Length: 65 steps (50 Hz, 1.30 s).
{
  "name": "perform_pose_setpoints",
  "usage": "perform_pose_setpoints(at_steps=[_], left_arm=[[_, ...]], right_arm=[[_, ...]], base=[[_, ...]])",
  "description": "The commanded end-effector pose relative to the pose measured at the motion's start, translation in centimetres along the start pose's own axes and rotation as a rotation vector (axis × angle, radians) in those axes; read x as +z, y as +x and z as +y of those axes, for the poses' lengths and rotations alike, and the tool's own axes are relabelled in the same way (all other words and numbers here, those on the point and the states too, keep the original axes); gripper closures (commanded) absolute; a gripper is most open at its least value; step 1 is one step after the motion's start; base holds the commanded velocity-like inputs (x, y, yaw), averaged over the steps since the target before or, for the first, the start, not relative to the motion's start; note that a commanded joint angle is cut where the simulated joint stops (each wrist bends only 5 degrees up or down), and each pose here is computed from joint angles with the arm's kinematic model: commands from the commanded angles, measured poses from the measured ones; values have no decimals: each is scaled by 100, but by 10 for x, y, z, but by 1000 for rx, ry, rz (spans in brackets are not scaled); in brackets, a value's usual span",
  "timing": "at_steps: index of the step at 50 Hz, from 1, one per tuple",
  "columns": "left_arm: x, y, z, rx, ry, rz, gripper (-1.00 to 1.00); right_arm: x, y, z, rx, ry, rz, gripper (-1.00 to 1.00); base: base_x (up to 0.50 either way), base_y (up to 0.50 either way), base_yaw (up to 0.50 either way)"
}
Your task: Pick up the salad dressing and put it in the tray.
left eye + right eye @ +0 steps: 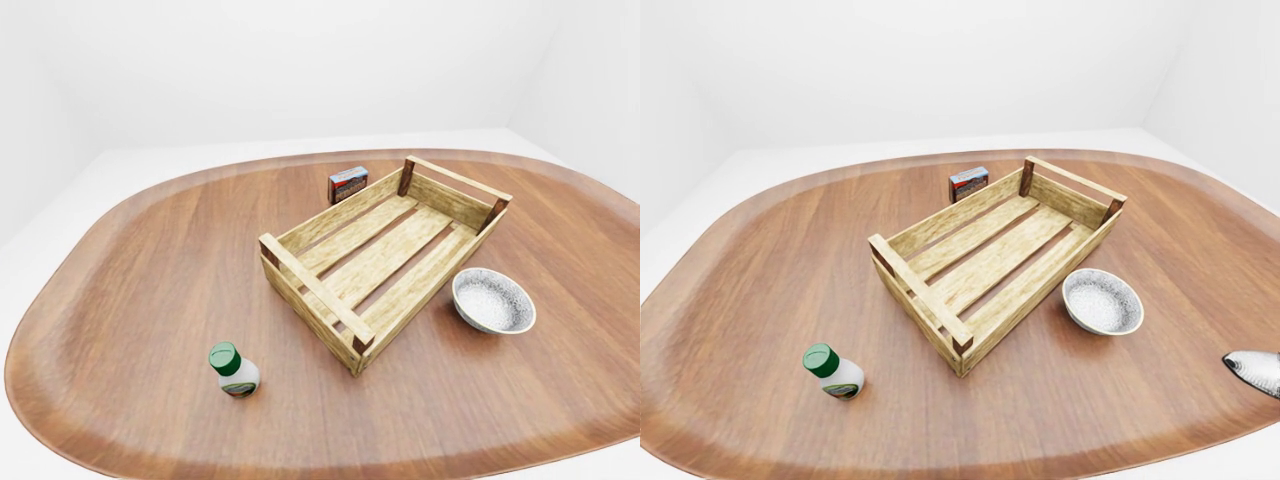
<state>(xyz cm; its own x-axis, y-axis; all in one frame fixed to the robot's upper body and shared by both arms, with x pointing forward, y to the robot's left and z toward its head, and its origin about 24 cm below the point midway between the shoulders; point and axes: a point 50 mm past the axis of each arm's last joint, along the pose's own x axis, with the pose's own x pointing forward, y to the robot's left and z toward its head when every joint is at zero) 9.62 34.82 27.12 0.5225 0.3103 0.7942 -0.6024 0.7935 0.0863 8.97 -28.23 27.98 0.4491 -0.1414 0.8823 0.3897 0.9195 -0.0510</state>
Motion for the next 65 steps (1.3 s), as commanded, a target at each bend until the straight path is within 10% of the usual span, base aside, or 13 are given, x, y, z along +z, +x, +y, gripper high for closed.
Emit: perform_pose_setpoints(at_steps=[1,21,25,65], left_arm=[[0,-1,0,-1,2,1,-100],[8,1,-2,-3,1,-35,-100],[7,1,-1,-2,3,-33,-100],[7,1,0,-5,7,-28,-100]], right_arm=[[-5,-2,0,3,-17,23,-100],[9,0,1,-40,3,-43,-100],[3,2,25,120,-214,-3,-100],[5,3,5,-24,-86,-37,-100]], base=[[50,-6,0],[42,-5,0],[1,12,0],[0,4,0]])
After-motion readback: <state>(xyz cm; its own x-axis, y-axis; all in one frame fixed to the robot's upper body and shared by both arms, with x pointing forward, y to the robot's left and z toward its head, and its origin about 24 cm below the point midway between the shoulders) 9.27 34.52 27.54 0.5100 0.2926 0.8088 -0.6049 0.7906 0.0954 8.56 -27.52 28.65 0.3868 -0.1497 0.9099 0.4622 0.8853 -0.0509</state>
